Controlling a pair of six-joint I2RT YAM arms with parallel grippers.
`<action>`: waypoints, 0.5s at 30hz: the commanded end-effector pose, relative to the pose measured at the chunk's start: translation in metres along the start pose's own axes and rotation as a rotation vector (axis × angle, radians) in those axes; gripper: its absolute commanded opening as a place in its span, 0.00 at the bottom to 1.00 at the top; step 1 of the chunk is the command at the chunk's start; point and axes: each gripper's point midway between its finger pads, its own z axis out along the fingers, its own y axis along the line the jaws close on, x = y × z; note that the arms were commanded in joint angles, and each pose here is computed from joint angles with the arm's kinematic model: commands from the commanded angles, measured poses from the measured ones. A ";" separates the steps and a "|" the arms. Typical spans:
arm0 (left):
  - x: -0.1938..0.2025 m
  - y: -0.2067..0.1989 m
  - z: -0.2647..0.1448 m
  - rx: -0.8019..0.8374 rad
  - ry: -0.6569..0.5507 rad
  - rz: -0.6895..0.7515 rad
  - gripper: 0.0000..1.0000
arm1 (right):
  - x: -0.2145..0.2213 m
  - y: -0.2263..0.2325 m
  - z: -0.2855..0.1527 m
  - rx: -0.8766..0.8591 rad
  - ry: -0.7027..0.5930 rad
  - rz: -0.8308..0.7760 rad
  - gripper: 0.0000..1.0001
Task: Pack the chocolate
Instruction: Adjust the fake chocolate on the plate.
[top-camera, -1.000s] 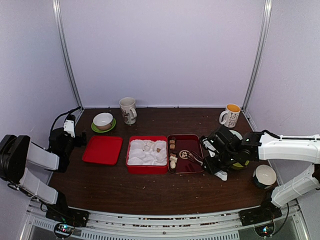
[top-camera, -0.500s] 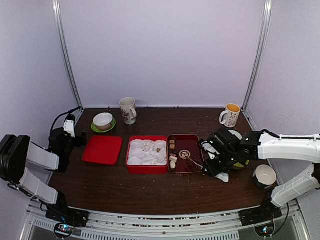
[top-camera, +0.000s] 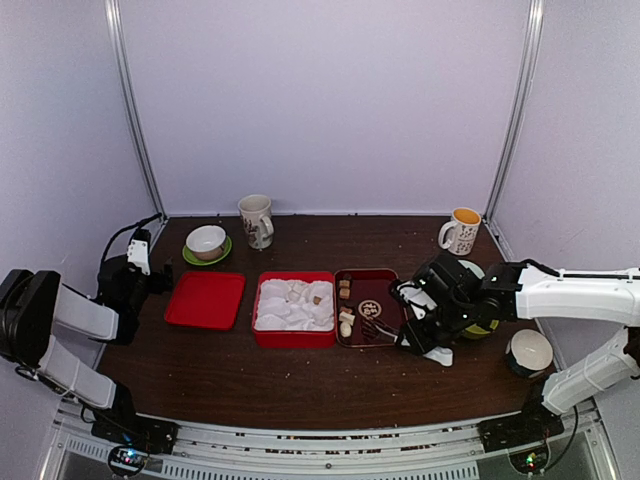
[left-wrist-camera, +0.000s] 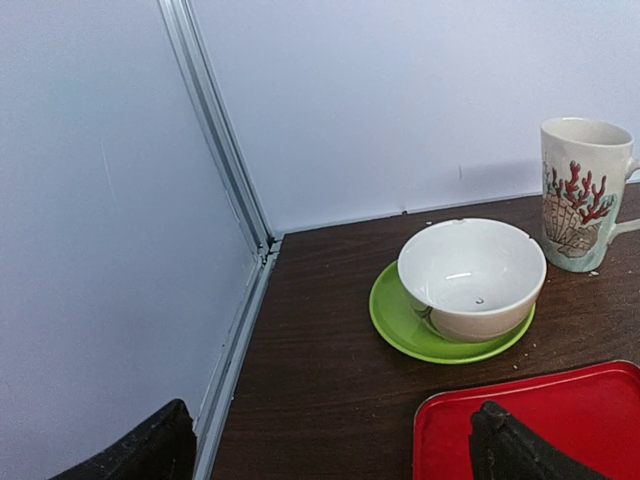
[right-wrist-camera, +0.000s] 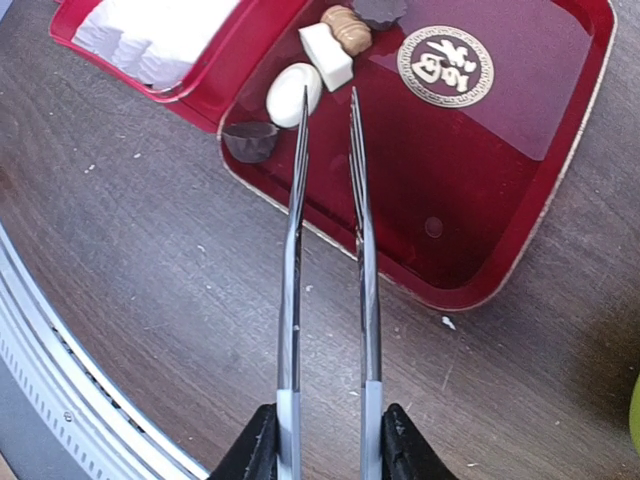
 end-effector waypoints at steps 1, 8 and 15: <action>-0.016 0.007 0.003 -0.026 -0.059 -0.009 0.98 | -0.021 0.022 -0.011 -0.087 -0.074 -0.027 0.32; -0.017 0.008 0.003 -0.027 -0.059 -0.009 0.98 | -0.027 0.035 -0.009 -0.141 -0.083 -0.031 0.31; -0.016 0.008 0.002 -0.027 -0.059 -0.009 0.98 | -0.029 0.045 -0.001 -0.169 -0.069 -0.041 0.28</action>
